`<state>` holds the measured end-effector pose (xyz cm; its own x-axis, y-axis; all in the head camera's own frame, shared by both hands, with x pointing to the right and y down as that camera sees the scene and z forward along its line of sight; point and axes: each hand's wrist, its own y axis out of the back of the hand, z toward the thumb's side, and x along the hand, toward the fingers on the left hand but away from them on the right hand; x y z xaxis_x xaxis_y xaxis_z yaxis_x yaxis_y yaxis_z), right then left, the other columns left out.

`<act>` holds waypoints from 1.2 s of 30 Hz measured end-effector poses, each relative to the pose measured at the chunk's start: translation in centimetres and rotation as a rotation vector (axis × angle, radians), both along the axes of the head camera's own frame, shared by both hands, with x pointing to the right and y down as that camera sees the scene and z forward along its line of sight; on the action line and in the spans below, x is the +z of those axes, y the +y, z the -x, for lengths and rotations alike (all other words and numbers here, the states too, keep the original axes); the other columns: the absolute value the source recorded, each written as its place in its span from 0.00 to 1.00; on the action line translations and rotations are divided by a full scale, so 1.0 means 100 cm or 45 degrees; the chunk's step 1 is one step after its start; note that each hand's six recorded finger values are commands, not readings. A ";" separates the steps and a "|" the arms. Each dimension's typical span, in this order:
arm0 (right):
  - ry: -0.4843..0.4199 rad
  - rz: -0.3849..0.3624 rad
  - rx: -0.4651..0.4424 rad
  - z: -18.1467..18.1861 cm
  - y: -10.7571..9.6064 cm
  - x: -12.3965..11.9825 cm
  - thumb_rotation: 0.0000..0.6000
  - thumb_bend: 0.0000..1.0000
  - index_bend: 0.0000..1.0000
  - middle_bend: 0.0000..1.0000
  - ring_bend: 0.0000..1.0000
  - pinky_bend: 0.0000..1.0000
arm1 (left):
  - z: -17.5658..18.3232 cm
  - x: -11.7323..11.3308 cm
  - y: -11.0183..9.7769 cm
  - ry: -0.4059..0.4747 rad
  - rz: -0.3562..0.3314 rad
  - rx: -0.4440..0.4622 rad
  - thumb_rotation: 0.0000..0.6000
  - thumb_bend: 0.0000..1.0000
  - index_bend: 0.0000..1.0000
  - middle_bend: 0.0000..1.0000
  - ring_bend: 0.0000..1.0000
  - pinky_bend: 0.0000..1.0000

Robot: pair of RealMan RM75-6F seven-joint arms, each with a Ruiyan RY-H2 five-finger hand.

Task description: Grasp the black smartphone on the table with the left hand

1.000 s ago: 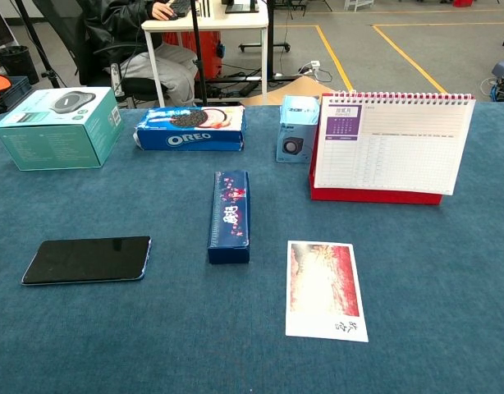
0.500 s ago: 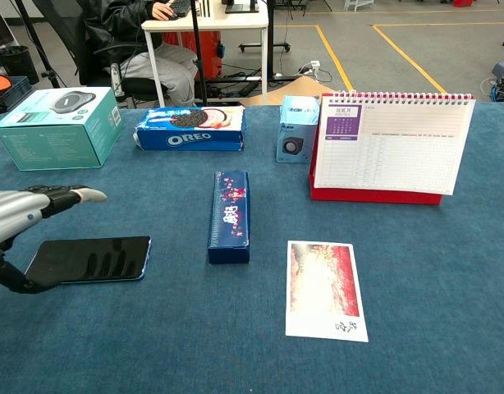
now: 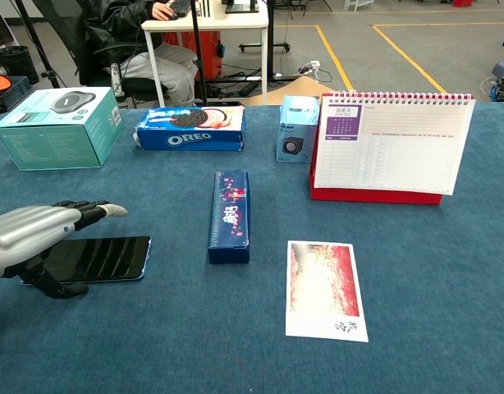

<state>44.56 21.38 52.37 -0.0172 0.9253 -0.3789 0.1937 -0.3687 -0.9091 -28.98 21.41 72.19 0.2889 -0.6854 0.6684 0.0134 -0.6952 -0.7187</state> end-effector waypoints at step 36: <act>0.003 0.010 -0.001 0.001 0.000 0.003 1.00 0.00 0.06 0.00 0.00 0.00 | 0.007 0.017 0.011 0.002 0.086 -0.005 1.00 0.69 0.17 0.15 0.16 0.14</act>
